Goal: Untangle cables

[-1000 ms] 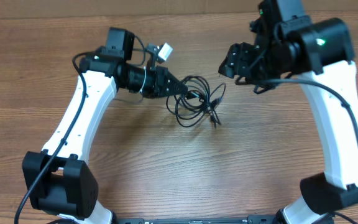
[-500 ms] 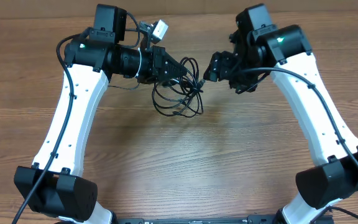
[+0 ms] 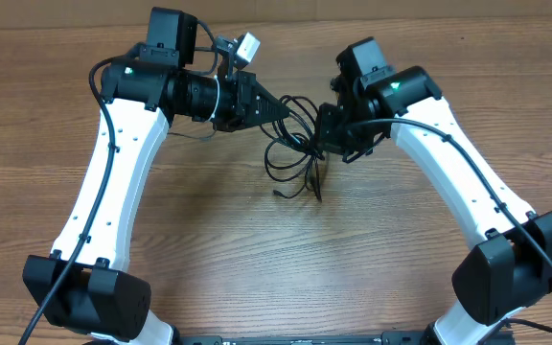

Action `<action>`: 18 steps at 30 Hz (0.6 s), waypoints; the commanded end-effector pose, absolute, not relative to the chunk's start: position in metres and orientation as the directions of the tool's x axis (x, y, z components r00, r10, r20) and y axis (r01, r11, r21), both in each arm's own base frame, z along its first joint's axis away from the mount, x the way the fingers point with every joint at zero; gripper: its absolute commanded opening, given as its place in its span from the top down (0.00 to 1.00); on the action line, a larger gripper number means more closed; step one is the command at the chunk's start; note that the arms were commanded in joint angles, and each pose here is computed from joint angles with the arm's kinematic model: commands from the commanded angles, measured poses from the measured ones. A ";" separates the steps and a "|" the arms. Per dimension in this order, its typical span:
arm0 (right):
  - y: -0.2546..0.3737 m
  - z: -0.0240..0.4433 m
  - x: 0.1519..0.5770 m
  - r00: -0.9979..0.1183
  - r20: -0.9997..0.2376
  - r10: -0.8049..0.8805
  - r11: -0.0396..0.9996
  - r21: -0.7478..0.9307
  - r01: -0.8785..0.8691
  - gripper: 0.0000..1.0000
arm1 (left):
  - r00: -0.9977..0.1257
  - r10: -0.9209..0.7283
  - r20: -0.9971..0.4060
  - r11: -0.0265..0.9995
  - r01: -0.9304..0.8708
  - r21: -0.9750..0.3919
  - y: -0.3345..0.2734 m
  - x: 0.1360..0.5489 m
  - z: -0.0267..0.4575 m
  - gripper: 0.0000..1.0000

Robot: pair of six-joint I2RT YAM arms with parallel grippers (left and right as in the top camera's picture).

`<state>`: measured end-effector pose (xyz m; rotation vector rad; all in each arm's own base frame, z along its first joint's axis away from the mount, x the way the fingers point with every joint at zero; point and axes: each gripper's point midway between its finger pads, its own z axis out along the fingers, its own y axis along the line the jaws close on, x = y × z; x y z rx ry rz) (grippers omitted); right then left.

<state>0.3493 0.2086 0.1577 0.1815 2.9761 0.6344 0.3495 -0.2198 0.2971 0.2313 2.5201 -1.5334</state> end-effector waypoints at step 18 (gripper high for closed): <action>0.185 0.239 0.351 -0.936 -0.228 0.270 0.880 0.452 0.144 0.96 | -0.789 -0.594 -0.158 0.803 -0.592 -0.066 -0.039 0.334 0.211 0.96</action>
